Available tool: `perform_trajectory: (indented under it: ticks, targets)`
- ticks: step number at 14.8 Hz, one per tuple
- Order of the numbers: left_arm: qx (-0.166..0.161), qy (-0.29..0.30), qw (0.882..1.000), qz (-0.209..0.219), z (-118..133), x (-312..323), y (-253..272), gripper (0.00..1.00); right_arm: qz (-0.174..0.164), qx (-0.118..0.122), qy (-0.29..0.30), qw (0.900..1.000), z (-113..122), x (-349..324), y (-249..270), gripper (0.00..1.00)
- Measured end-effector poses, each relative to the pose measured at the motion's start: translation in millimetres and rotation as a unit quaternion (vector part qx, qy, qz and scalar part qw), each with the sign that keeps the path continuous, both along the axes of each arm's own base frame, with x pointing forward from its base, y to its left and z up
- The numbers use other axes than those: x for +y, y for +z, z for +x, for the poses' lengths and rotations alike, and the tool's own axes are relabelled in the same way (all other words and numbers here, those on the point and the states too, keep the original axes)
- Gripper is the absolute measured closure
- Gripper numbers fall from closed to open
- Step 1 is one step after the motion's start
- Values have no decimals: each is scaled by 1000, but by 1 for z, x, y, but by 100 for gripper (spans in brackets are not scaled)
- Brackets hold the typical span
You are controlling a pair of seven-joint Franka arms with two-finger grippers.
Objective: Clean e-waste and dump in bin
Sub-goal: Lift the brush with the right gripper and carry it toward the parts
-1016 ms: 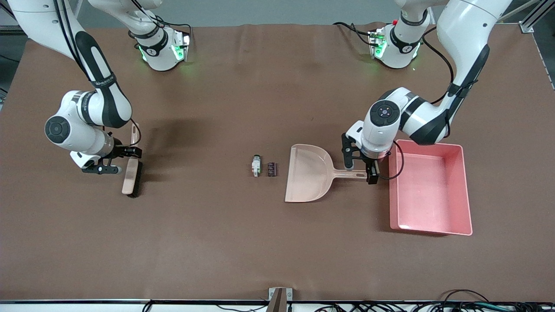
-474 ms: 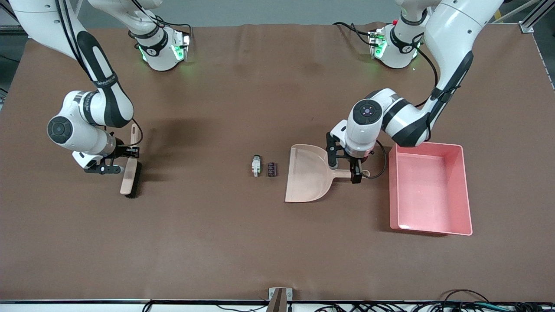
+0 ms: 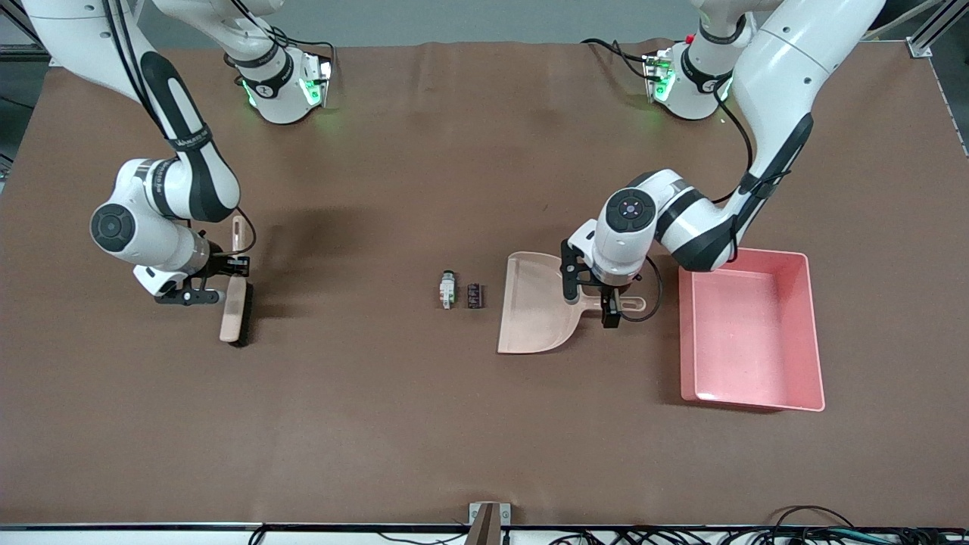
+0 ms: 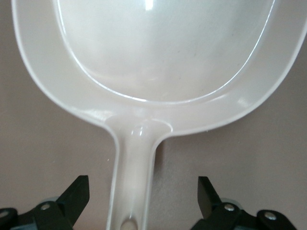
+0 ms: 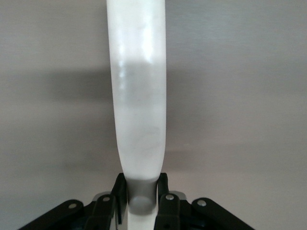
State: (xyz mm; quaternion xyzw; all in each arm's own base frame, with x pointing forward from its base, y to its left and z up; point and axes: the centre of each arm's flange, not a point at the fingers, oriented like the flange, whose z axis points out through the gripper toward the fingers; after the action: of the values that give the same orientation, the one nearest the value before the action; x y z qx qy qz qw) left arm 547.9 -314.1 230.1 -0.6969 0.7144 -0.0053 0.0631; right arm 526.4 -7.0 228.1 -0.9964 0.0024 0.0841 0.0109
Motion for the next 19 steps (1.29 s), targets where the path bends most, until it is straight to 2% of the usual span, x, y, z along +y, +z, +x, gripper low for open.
perform_trajectory:
  ticks: [3,7,9,12,16,19]
  targets:
    - [1,0,1000,5,3,-6,1,1,21,5,-4,1000,9,33,18,71]
    - [-7,-6,1000,9,11,-9,2,4,18,-4,-20,1000,16,69,29,71]
    - [-9,-12,1000,14,10,-12,0,13,14,-7,-32,999,16,94,33,71]
    - [-8,-15,1000,15,7,-17,-1,15,11,-10,-41,999,13,132,38,71]
    - [-19,-13,999,25,-1,-29,-3,19,32,3,-56,998,6,162,40,71]
    - [-22,-10,999,30,-3,-32,-9,22,31,6,-70,997,-4,199,42,71]
